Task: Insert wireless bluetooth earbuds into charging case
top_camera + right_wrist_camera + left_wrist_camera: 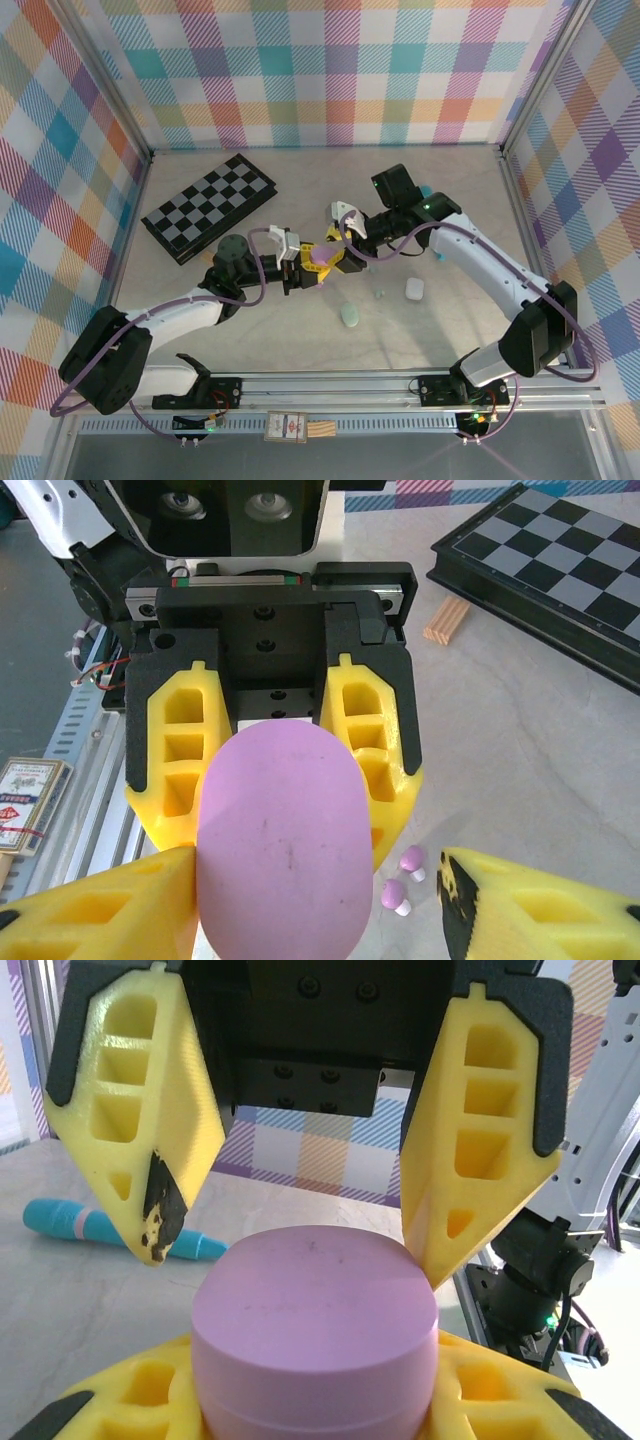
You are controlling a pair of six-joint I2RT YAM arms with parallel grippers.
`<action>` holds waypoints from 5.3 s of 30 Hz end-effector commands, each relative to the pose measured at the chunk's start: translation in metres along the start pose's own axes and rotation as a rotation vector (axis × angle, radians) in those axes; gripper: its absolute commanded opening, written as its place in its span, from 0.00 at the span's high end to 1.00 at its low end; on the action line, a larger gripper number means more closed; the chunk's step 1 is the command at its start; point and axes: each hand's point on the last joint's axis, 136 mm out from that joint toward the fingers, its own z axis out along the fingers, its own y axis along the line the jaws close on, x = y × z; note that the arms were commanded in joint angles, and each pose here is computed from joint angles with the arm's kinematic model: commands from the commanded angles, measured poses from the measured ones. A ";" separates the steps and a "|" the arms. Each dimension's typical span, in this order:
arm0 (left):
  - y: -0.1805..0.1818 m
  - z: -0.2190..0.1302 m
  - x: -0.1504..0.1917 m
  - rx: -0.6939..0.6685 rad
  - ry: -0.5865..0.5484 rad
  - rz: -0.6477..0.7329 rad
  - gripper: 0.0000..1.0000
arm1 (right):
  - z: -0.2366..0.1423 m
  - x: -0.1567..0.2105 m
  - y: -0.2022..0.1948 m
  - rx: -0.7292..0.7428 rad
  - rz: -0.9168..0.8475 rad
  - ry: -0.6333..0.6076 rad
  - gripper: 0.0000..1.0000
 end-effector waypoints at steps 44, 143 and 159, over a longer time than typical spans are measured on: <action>0.023 -0.041 -0.012 -0.137 -0.111 0.079 0.74 | -0.035 0.045 -0.095 0.480 0.759 -0.216 0.01; 0.152 -0.146 -0.059 -0.518 -0.144 0.229 0.77 | 0.133 0.185 -0.045 0.577 0.529 0.982 0.74; 0.152 -0.147 -0.059 -0.527 -0.139 0.236 0.77 | 0.121 0.172 -0.056 0.602 0.663 0.863 0.60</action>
